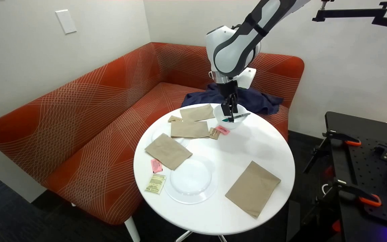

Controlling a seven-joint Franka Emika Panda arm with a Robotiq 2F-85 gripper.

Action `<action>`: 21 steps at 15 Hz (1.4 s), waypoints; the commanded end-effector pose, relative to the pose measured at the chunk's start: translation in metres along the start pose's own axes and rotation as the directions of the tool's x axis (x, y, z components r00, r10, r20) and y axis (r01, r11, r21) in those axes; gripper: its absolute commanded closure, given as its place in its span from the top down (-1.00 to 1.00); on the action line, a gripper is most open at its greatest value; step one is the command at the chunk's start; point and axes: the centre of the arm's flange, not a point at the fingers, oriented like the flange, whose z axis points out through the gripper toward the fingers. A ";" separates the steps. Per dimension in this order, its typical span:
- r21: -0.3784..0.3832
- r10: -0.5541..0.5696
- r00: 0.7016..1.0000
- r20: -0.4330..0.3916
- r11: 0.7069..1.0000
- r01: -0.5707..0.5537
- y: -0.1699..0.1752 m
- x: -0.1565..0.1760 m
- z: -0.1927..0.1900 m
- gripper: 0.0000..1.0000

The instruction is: Take the green marker out of the white bowl

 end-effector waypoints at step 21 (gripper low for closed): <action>-0.023 -0.006 0.991 0.132 1.000 0.009 0.003 0.008 -0.016 -0.93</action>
